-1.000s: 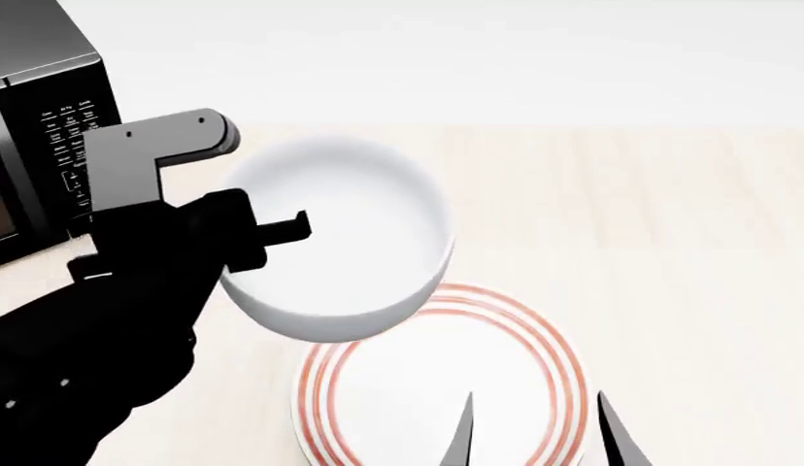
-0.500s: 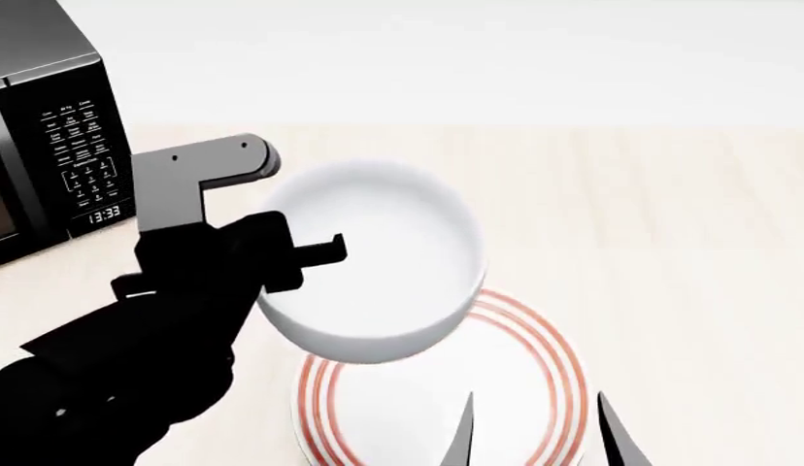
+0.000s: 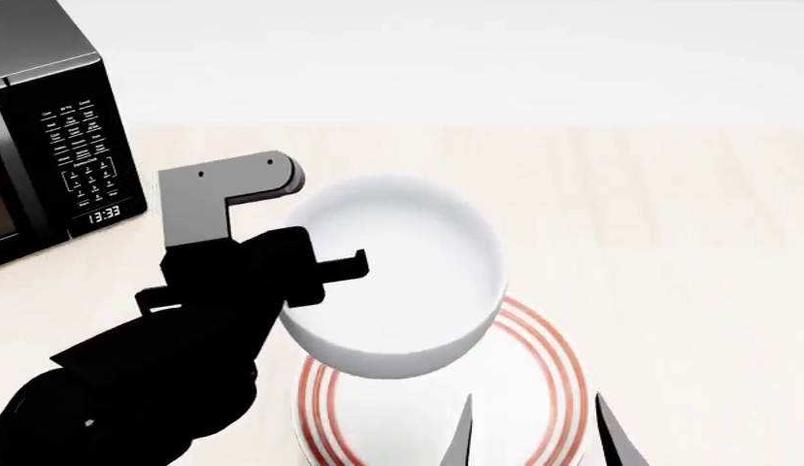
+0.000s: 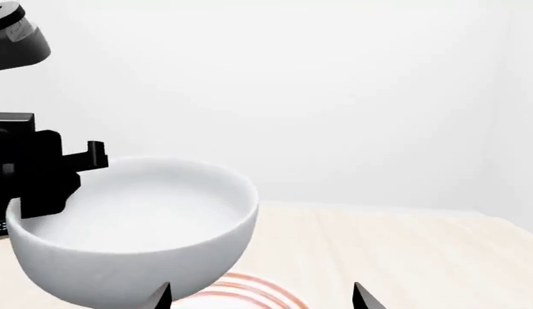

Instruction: Pick up the white bowl and put it on the plate.

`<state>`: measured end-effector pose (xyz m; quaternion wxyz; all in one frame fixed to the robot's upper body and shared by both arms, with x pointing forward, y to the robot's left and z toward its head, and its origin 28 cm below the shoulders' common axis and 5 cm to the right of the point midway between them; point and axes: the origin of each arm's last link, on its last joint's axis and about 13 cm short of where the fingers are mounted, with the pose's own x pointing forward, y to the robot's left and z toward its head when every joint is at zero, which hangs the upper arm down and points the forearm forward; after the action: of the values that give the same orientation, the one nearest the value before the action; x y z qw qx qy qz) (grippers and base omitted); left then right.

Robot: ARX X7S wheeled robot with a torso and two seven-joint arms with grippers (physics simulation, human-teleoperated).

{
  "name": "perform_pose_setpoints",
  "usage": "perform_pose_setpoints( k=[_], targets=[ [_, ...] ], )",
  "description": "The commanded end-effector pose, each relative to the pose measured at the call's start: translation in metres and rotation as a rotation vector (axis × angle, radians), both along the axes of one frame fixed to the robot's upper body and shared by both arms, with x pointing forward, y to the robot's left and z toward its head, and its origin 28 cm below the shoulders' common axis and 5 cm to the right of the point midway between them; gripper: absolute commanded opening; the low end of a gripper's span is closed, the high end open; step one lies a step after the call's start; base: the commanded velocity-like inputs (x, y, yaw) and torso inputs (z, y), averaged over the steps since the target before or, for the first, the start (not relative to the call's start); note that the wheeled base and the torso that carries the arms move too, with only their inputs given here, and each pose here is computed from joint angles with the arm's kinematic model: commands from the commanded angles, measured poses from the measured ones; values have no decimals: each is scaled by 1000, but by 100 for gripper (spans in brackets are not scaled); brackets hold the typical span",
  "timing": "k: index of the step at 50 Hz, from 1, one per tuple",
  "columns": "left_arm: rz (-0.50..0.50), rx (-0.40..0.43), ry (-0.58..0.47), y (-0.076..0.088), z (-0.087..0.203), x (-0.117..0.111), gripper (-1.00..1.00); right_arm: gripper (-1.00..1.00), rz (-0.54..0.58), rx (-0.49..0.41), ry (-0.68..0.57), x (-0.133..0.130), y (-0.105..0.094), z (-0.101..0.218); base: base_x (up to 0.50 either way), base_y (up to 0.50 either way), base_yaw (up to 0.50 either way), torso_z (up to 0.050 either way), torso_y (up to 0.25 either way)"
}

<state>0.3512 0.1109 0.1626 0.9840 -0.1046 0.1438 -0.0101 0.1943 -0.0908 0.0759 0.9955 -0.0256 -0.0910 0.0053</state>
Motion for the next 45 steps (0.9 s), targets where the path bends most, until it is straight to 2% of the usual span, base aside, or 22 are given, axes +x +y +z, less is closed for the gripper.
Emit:
perform_pose_setpoints(
  k=[1, 23, 45],
  targets=[
    [-44, -26, -30, -12, 4, -1, -100, 100, -8, -1, -19, 2, 0, 1, 0, 0, 0, 0, 0],
    [-87, -33, -34, -29, 1, -6, -100, 100, -5, -2, -19, 2, 0, 1, 0, 0, 0, 0, 0],
    [-54, -32, -45, -36, -6, -1, -100, 100, -5, 1, -16, 2, 0, 0, 0, 0, 0, 0, 0]
  ],
)
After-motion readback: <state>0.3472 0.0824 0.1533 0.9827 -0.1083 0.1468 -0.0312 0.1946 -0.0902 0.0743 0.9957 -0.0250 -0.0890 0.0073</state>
